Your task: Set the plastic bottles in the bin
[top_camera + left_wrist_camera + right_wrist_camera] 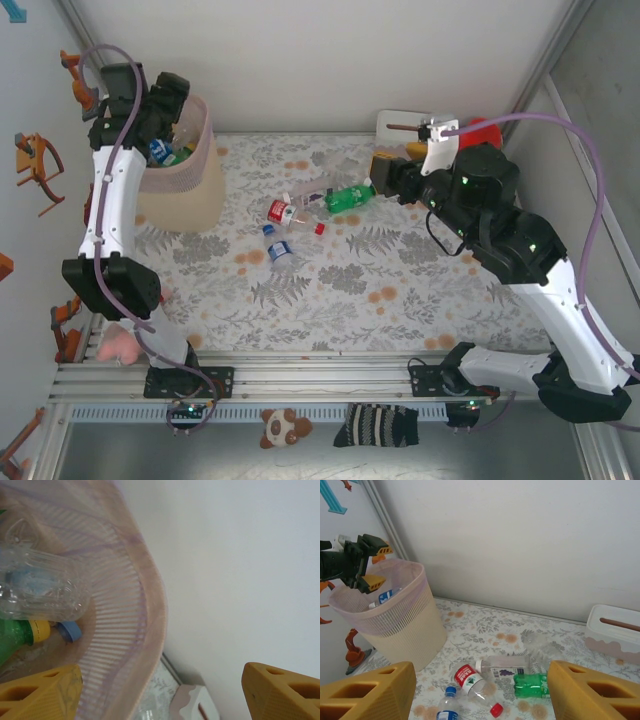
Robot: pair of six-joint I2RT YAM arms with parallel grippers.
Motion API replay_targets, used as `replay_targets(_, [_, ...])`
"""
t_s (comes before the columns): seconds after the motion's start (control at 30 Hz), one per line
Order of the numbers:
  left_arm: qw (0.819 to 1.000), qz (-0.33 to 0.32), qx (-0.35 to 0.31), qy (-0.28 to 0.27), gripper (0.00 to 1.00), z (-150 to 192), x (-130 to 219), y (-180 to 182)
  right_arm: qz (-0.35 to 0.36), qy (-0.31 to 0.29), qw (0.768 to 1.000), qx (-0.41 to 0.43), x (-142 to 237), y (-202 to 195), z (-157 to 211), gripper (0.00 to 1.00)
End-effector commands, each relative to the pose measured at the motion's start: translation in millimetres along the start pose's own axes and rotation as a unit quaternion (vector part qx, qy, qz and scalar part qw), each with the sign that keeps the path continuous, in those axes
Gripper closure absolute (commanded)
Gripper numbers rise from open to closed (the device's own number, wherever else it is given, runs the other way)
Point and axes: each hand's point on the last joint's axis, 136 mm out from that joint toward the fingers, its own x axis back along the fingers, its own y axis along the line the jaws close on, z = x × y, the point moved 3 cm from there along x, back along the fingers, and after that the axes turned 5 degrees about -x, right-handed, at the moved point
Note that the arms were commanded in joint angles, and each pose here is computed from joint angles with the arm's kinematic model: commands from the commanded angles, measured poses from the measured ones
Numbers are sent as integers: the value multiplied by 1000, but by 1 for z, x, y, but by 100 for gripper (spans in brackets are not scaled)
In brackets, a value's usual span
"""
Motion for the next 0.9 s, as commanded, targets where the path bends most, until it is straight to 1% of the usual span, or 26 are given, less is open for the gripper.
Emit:
replay_targets(0.0, [994, 37, -101, 0, 18, 11, 24, -23, 13, -3, 1000, 8, -3, -4, 1, 31])
replay_targets(0.1, [988, 36, -148, 8, 20, 27, 34, -27, 17, -2, 1000, 11, -5, -5, 2, 31])
replay_targets(0.23, [982, 24, -185, 31, 21, 53, 41, -27, 21, 0, 1000, 17, -8, -6, 3, 31])
replay_targets(0.33, [977, 21, -203, 61, 22, 79, 45, -25, 25, 1, 999, 21, -9, -7, 3, 31])
replay_targets(0.53, [960, -12, -259, 107, 22, 135, 50, -10, 28, 6, 999, 27, -13, -7, 4, 31])
replay_targets(0.7, [943, -42, -286, 163, 22, 187, 43, 18, 27, 13, 999, 33, -19, -5, 6, 31])
replay_targets(0.87, [935, -86, -259, 227, 22, 231, 28, 64, 26, 19, 999, 35, -23, -5, 9, 31])
